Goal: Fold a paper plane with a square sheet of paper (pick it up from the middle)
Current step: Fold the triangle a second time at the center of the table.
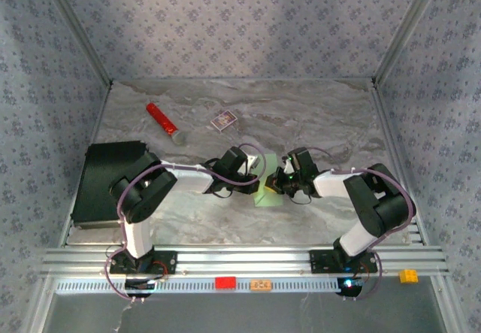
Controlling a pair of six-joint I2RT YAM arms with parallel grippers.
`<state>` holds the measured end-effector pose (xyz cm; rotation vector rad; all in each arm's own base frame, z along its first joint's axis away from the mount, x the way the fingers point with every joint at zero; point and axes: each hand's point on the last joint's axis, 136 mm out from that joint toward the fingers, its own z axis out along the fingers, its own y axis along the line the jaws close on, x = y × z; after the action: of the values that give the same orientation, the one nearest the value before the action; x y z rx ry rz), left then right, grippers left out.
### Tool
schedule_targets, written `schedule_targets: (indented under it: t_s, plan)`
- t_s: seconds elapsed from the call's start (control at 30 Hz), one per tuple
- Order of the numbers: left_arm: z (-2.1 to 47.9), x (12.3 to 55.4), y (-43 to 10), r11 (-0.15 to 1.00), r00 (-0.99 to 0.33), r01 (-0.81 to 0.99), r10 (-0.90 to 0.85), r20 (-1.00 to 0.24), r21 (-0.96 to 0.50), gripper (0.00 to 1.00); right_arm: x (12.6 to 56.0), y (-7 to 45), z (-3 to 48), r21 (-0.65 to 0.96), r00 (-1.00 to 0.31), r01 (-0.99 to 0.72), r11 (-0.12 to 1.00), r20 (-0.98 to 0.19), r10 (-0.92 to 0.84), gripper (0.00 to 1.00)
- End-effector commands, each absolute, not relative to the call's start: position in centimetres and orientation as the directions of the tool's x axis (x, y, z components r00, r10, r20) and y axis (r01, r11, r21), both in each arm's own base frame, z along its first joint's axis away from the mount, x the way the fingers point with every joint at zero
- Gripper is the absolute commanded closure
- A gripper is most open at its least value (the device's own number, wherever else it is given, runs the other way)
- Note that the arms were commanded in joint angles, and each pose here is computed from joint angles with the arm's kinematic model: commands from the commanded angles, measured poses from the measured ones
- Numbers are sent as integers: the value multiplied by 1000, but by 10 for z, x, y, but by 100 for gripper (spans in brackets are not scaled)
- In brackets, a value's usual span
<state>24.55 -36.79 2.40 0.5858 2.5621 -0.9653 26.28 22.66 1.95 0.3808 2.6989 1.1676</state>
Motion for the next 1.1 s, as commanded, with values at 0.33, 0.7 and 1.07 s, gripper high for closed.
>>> schedule_targets:
  t_s: [0.33,0.7,1.07]
  plan:
    - [9,239,-363,701,-867,482,297,-400,-525,97,284,204,22,712,-932,206,671,-66,356,93]
    - [7,237,-360,706,-870,479,300,-392,-522,97,282,189,11,690,-912,275,669,-32,408,94]
    - [9,238,-361,704,-868,480,299,-395,-523,97,291,179,9,691,-900,301,658,-22,435,93]
